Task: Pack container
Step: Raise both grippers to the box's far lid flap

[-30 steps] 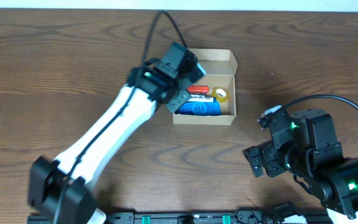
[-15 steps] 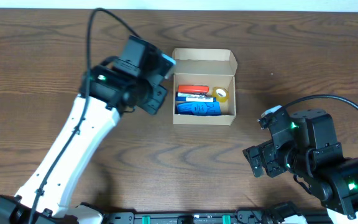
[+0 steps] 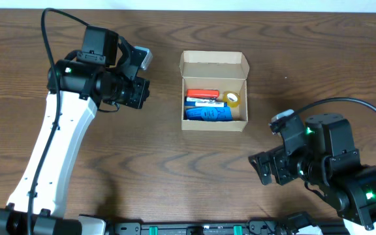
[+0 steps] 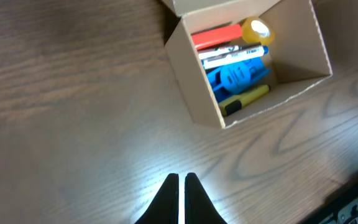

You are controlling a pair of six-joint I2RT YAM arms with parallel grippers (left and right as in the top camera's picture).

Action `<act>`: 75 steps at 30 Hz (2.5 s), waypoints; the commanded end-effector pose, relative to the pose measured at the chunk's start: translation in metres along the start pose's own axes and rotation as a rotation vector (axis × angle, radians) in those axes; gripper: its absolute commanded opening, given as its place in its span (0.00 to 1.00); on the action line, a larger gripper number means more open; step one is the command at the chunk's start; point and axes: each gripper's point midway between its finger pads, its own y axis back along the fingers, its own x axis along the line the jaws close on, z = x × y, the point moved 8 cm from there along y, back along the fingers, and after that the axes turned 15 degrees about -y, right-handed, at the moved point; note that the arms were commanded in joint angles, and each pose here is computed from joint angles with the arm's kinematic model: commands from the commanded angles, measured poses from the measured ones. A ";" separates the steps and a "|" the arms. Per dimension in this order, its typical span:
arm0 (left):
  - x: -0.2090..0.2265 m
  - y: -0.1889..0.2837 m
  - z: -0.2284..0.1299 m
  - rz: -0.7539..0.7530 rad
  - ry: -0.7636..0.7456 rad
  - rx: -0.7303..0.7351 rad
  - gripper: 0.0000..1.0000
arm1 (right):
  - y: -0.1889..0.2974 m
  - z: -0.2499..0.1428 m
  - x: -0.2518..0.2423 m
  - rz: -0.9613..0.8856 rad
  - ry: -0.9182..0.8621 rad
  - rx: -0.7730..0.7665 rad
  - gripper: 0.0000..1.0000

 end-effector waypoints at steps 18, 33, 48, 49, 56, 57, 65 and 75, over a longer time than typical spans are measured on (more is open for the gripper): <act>0.070 -0.100 0.038 -0.048 0.159 -0.106 0.06 | -0.110 0.103 -0.033 -0.241 -0.342 -0.175 0.01; 0.121 -0.183 0.073 -0.236 0.334 -0.227 0.06 | -0.230 0.142 -0.138 0.003 -0.717 -0.109 0.01; 0.120 -0.238 0.065 -0.418 0.471 -0.135 0.06 | -0.330 0.137 -0.155 0.313 -0.895 -0.048 0.01; 0.117 -0.239 0.066 -0.430 0.468 -0.133 0.06 | -0.332 0.138 -0.154 0.327 -0.890 -0.053 0.01; 0.106 -0.244 0.069 -0.462 0.448 -0.127 0.06 | -0.336 0.151 -0.135 0.407 -0.832 -0.099 0.02; 0.105 -0.244 0.070 -0.472 0.446 -0.129 0.06 | -0.336 0.153 -0.132 0.423 -0.819 -0.105 0.01; 0.100 -0.232 0.082 -0.622 0.385 -0.213 0.06 | -0.324 0.170 -0.119 0.598 -0.736 -0.131 0.02; 0.111 -0.196 0.104 -0.639 0.309 -0.314 0.06 | -0.305 0.186 -0.113 0.729 -0.641 -0.141 0.02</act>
